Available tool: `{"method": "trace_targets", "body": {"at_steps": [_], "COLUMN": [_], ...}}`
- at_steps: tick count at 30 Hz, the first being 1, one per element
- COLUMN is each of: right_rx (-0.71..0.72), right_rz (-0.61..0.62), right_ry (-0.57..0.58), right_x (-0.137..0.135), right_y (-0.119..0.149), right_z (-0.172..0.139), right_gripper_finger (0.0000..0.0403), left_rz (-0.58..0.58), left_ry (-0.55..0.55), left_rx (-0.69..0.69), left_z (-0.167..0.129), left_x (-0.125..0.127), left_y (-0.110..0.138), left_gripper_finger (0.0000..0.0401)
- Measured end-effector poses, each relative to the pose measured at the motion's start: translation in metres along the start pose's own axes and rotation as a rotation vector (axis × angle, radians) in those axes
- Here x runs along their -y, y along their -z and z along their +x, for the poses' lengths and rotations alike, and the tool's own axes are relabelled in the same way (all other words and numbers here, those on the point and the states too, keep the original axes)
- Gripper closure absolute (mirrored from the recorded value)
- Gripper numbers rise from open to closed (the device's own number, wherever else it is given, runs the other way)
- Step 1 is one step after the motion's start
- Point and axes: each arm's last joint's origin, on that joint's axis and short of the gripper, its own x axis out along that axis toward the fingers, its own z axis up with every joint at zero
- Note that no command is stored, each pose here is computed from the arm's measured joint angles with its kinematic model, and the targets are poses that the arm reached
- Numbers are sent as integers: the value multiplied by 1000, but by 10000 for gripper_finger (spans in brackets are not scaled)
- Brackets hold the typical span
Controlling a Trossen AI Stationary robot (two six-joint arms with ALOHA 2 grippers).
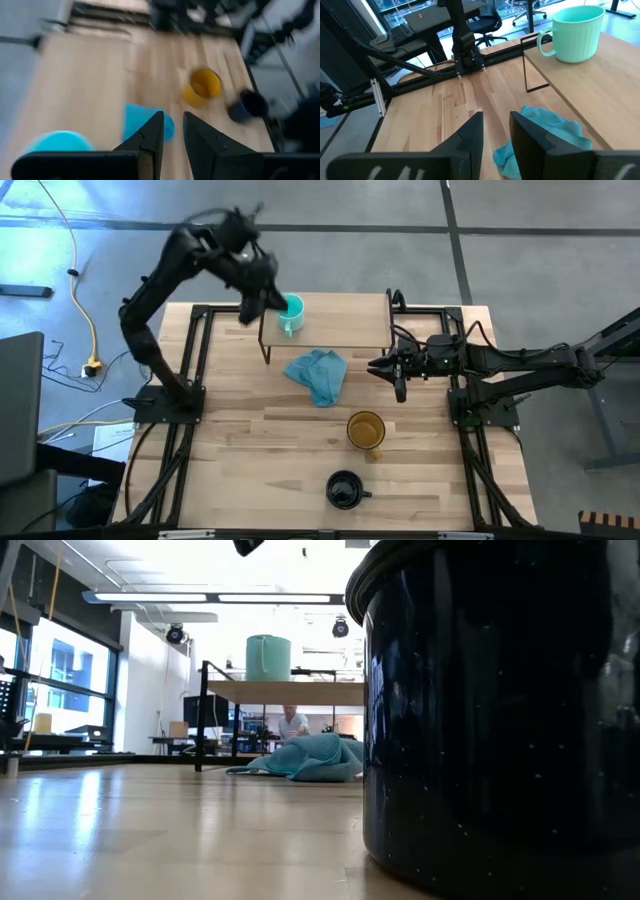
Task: Stack small to large cups/mugs on shelf
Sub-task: Put the dark blue cup on the shelf
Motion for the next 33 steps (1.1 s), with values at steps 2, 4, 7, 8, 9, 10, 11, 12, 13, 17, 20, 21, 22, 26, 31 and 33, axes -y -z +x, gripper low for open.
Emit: {"method": "trace_targets", "body": {"at_steps": [2, 4, 7, 8, 9, 10, 11, 12, 13, 17, 20, 21, 22, 26, 31, 33], "right_rx": [-2, -4, -10, -12, -15, -18, -23, -31, -41, -92, -131, -143, -153, -201, -258, -283], "right_rz": [-6, -7, 2, 13, 29, 48, 67, 87, 109, 188, 189, 188, 199, 211, 215, 221], "right_ry": [-5, -15, -38, -44, -51, -60, -75, -97, -120, -180, -225, -240, -251, -285, -328, -348], "right_x": [0, 0, -1, -1, -1, -2, -2, -3, -4, -9, -17, -20, -23, -32, -44, -49], "right_y": [0, 0, 0, 0, 0, 0, 1, 1, 1, 5, 9, 10, 11, 17, 24, 27], "right_z": [0, 0, 0, 0, 0, 0, 0, 0, 0, -1, -2, -2, -3, -5, -8, -10], "right_gripper_finger": [318, 318, 318, 318, 318, 318, 318, 318, 318, 318, 318, 318, 318, 318, 318, 318], "left_rz": [35, 59, 74, 74, 79, 86, 95, 110, 124, 145, 141, 140, 131, 113, 69, 56], "left_ry": [24, 49, 96, 116, 132, 147, 165, 183, 200, 258, 288, 296, 303, 331, 352, 347], "left_rx": [-49, -82, -130, -147, -157, -159, -162, -158, -153, -170, -174, -178, -191, -199, -213, -220], "left_z": [12, 20, 32, 38, 44, 49, 55, 59, 64, 91, 110, 116, 122, 141, 150, 151], "left_x": [19, 37, 59, 65, 71, 77, 83, 91, 97, 115, 125, 128, 130, 140, 154, 160], "left_y": [1, 3, 8, 10, 11, 12, 14, 16, 18, 31, 40, 43, 47, 57, 64, 65], "left_gripper_finger": [338, 338, 338, 338, 338, 338, 338, 338, 338, 338, 338, 339, 339, 339, 339, 339]}}
